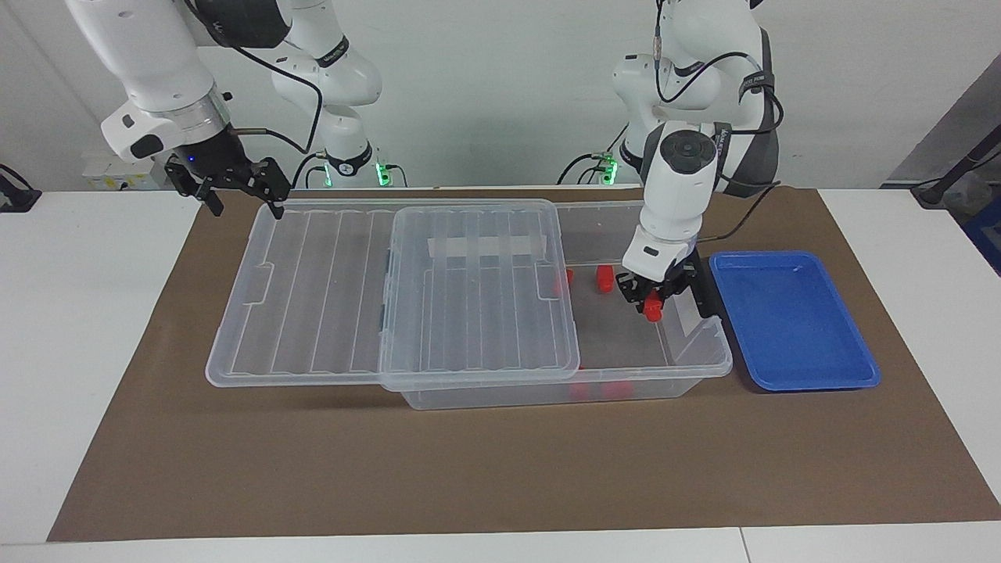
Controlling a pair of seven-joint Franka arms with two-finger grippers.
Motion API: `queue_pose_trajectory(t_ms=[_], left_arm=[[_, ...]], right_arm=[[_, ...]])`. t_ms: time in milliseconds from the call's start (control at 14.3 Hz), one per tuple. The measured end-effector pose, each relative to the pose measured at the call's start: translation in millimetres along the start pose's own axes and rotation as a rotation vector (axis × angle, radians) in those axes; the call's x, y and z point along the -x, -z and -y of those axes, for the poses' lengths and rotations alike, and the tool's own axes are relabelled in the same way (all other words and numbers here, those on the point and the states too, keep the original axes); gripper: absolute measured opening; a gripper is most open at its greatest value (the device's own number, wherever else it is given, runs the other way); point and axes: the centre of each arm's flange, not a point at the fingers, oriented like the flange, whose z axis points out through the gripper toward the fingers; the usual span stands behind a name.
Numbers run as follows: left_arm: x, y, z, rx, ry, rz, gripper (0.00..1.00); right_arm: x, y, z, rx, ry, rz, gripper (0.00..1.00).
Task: Place red block in blue tray from box
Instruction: 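Carry the red block with the left gripper over the blue tray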
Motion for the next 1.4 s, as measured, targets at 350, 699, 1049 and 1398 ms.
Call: queue_pose_trajectory(t_ms=[350,699,1049,1398], left_arm=[[-0.9,64.0,13.5,0.018,0.001,0.037,0.35],[-13.0,97.1,133.4,0.039,-0.109,0.056,0.35],[-21.8,86.6,229.6,0.048,-0.193,0.062,0.35],[-20.5,59.5,301.4,0.046,-0.269,0.037,0.35]], right_arm=[[1.6,-3.8,-1.1,0.001,-0.002,0.009,1.0],[3.8,-3.9,-6.1,0.002,-0.011,0.01,1.0],[3.9,-4.2,-6.0,0.002,-0.011,0.011,1.0],[-5.3,-15.5,-21.6,-0.003,-0.041,-0.035,0.72]])
